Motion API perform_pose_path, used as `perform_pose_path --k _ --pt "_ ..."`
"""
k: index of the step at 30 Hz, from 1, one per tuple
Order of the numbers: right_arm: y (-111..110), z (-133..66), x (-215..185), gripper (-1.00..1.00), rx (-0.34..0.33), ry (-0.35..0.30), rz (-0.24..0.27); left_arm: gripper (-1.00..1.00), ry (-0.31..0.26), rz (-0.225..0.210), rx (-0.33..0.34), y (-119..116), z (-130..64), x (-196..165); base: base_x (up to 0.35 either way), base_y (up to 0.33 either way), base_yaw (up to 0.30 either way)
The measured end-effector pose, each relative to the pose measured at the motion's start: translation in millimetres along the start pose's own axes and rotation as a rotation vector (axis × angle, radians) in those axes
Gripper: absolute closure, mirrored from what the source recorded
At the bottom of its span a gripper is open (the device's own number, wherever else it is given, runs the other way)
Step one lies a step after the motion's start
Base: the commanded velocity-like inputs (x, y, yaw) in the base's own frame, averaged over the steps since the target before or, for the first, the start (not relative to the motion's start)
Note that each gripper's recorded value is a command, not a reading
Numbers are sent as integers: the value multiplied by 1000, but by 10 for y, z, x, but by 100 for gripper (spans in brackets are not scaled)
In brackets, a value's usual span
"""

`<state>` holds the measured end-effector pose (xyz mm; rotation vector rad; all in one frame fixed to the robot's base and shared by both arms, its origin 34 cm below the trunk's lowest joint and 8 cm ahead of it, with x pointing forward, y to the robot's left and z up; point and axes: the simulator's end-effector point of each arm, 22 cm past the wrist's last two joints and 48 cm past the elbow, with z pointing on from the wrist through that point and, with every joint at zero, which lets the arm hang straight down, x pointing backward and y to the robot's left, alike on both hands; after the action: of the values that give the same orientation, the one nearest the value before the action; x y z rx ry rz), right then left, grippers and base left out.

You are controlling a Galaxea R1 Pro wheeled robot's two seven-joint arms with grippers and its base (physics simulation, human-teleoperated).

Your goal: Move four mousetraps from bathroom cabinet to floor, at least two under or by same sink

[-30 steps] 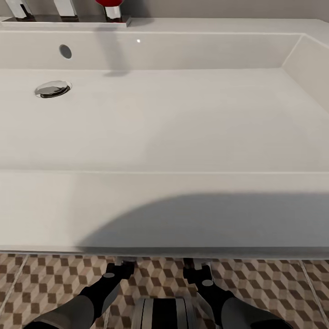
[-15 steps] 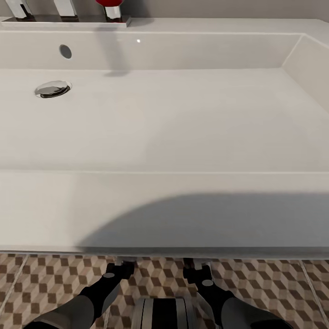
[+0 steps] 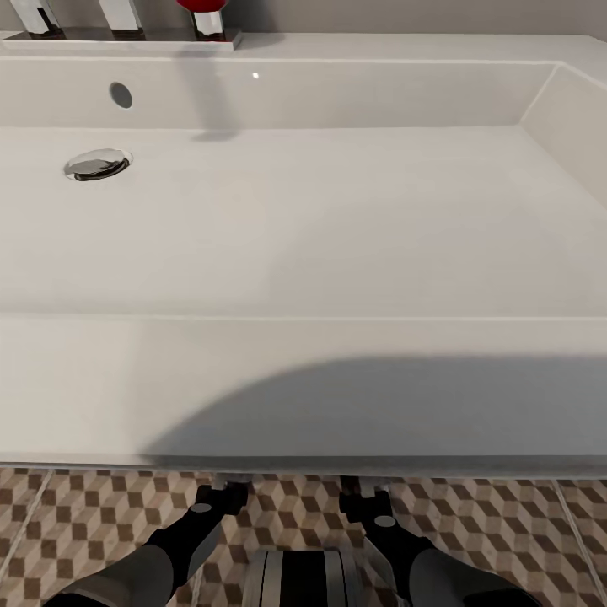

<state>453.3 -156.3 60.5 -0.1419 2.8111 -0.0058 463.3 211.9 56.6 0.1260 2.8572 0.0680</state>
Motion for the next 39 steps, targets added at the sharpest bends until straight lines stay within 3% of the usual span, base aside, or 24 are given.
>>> perform_pose_path --k 14,39 --pt "4 3 -45 100 -1 -10 -1 100 -32 -5 3 -15 -1 -118 0 0 0" --pt "8 9 -150 100 -1 -34 2 100 -33 -5 3 -14 -2 -117 0 0 0"
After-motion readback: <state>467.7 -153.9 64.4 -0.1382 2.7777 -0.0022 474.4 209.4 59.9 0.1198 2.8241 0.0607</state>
